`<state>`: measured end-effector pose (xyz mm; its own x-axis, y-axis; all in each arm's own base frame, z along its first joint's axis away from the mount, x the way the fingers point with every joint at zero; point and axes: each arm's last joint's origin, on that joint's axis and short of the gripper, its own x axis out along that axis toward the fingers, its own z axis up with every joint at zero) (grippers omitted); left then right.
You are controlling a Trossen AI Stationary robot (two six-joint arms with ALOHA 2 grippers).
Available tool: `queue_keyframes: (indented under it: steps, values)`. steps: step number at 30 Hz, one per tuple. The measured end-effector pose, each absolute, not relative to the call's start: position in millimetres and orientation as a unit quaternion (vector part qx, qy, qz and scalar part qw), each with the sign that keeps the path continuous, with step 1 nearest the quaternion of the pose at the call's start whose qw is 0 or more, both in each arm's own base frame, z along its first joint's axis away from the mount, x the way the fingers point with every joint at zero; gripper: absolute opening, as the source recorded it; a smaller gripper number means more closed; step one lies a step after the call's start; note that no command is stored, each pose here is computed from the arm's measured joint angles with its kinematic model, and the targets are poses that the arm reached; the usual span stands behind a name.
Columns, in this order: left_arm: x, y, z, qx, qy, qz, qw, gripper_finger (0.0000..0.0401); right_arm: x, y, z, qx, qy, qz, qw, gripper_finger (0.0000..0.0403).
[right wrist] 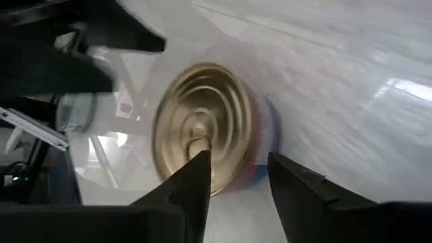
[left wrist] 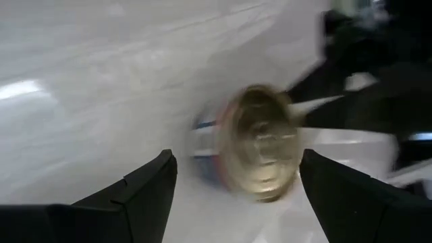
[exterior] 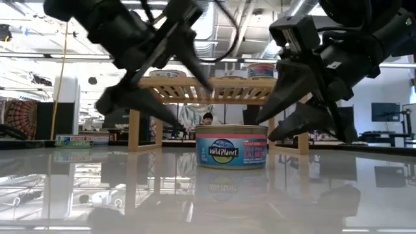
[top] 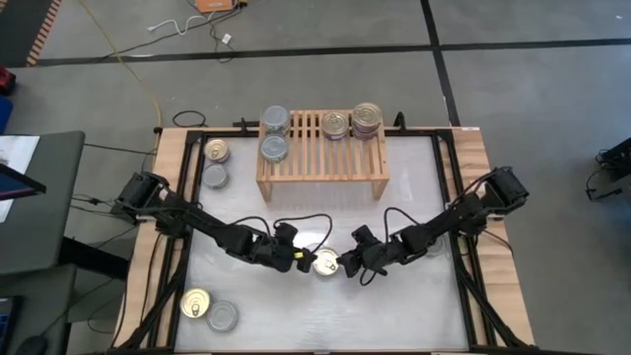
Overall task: Stack canned seafood by type on shelf
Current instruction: Stack the blue tuna can on top of the blue tuna can on the shelf
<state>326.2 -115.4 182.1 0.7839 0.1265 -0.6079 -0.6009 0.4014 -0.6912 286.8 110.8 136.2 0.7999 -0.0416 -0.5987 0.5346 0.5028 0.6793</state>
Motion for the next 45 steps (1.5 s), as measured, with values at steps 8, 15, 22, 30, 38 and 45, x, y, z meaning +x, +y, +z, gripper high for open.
queue_keyframes:
  steps: [8,15,22,30,38,45]
  values:
    - [329,-117,176,-0.501,0.244,0.227,0.799,0.0300,288,112,138,0.478,0.256,-0.168,0.824,0.0168]
    - [330,-117,178,-0.502,0.241,0.220,0.801,0.0300,292,114,142,0.473,0.260,-0.158,0.827,0.0168]
    - [330,-117,179,-0.500,0.239,0.217,0.804,0.0300,290,111,139,0.467,0.280,-0.181,0.819,0.0168]
    - [330,-117,179,-0.499,0.239,0.216,0.805,0.0300,291,110,134,0.470,0.281,-0.188,0.815,0.0168]
    - [330,-117,179,-0.497,0.241,0.214,0.806,0.0300,299,111,127,0.484,0.286,-0.155,0.813,0.0168]
    - [330,-118,179,-0.496,0.251,0.204,0.806,0.0300,300,108,127,0.486,0.285,-0.157,0.811,0.0167]
